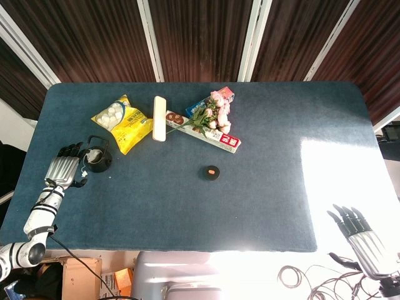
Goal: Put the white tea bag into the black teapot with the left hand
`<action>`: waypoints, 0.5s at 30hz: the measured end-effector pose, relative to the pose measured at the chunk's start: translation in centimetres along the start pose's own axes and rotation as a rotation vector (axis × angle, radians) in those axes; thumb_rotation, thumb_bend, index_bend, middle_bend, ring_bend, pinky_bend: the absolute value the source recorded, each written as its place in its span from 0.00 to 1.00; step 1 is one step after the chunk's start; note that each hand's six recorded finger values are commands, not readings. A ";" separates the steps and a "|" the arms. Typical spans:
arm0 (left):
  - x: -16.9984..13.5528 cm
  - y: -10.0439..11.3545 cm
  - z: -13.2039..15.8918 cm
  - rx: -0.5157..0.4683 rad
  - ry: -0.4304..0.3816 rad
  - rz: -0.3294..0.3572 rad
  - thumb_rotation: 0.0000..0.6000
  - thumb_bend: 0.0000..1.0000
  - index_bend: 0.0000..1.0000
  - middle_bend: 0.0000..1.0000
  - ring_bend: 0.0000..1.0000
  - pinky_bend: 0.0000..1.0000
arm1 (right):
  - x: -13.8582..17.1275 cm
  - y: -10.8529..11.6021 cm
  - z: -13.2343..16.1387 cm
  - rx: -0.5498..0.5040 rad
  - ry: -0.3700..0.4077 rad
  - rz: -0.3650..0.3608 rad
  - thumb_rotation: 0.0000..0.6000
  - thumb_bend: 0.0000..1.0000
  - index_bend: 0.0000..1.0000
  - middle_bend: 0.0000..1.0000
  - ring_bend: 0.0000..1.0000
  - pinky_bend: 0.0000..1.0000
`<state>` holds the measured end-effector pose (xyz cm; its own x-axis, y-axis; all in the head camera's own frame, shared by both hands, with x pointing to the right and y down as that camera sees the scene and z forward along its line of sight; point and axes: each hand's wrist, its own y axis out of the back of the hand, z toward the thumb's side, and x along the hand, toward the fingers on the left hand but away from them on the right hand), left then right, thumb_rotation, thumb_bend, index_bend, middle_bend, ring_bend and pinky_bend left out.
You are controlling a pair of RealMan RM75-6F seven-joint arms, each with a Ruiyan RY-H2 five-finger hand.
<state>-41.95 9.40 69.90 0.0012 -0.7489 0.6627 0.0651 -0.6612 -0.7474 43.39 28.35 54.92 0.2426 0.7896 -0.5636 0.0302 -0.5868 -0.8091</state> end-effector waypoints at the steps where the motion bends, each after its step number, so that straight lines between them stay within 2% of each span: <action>1: 0.1 -0.1 0.0 0.004 0.001 -0.001 1.00 0.34 0.22 0.00 0.00 0.09 | 0.0 0.0 0.0 0.000 0.000 0.000 1.00 0.11 0.00 0.00 0.00 0.00; 7: 1.0 -0.7 -0.3 0.026 0.024 -0.009 1.00 0.39 0.31 0.00 0.00 0.09 | 0.1 0.1 -0.1 -0.004 -0.002 -0.004 1.00 0.11 0.00 0.00 0.00 0.00; 15: 2.1 -1.4 -1.0 0.037 0.058 -0.021 1.00 0.40 0.32 0.00 0.00 0.09 | 0.1 0.2 -0.2 -0.003 -0.003 -0.005 1.00 0.11 0.00 0.00 0.00 0.00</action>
<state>-43.01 8.72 72.30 -0.0584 -0.7371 0.6733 0.1017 -0.6753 -0.7305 43.57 28.28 54.79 0.2392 0.7933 -0.5599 0.0342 -0.5831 -0.8117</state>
